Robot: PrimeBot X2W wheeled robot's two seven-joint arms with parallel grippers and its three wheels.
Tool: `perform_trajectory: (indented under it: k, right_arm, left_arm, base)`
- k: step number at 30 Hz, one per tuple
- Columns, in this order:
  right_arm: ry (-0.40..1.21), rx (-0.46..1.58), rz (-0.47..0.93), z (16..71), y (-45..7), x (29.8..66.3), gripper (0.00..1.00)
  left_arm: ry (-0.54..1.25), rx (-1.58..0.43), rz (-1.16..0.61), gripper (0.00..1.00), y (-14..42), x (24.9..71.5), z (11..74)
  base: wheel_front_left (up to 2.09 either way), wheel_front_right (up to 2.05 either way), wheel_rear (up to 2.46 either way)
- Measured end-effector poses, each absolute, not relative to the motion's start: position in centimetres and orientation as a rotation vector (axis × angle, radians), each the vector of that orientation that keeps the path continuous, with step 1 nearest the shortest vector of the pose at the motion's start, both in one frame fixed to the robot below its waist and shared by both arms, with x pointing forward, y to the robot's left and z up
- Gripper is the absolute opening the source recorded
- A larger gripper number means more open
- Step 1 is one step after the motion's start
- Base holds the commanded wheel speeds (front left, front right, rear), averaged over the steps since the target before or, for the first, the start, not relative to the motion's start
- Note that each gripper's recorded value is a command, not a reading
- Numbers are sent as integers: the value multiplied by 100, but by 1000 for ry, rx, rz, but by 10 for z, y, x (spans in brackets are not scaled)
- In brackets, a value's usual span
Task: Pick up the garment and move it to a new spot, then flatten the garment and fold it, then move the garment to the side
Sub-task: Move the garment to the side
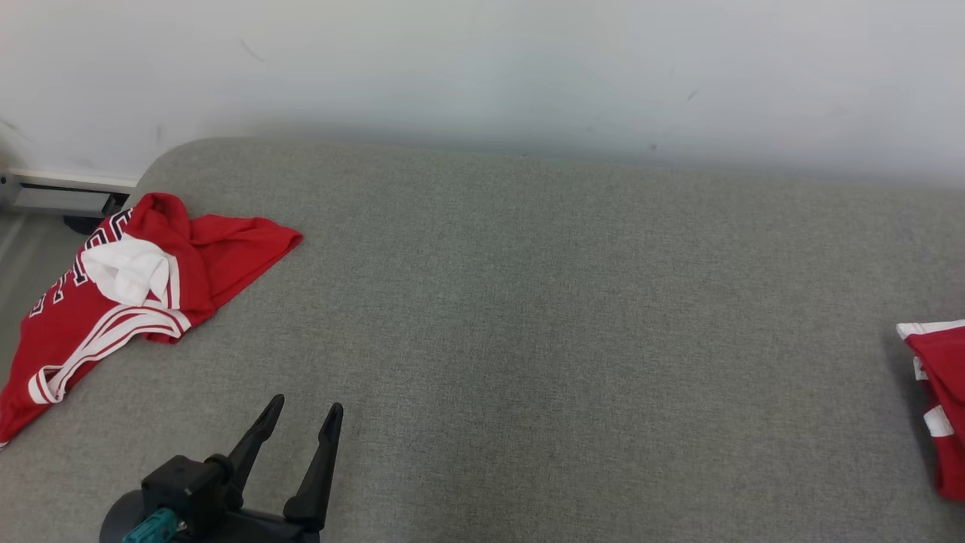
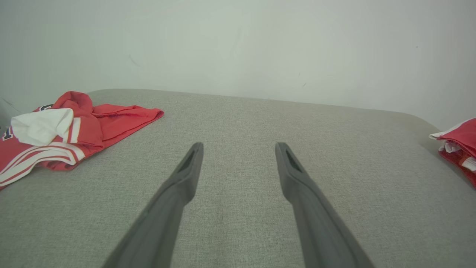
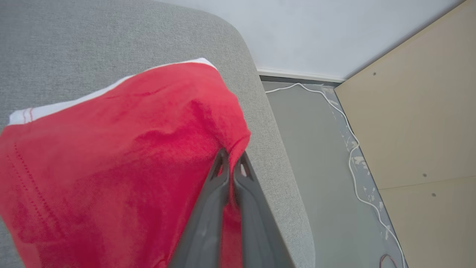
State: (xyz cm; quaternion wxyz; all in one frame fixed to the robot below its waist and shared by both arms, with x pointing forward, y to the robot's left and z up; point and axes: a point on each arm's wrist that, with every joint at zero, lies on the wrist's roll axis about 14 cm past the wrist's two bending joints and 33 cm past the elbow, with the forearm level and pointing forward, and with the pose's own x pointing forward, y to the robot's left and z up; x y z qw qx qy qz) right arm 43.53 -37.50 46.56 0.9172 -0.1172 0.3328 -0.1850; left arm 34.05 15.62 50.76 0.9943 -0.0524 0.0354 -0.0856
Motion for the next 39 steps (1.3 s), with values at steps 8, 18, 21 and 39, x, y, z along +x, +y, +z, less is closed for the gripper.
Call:
perform_trajectory:
  k: [8,18,21,39]
  right_arm:
    - [701,-311,-436,454,-398,438,31]
    - [631,-270,-381,453,-367,466,100]
    - [582,-259,-362,465,-363,475,100]
    - [115,103,136,506,-166,450,100]
  left_arm:
    - [107,-95,-151,100,164,344,499]
    - [105,-92,-142,100,166,352,499]
    - [101,-98,-146,100,163,351,501]
    - [-11,-103,-115,100,172,338,523]
  base:
    - [0,0,0]
    - [0,0,0]
    - [0,0,0]
    - [0,0,0]
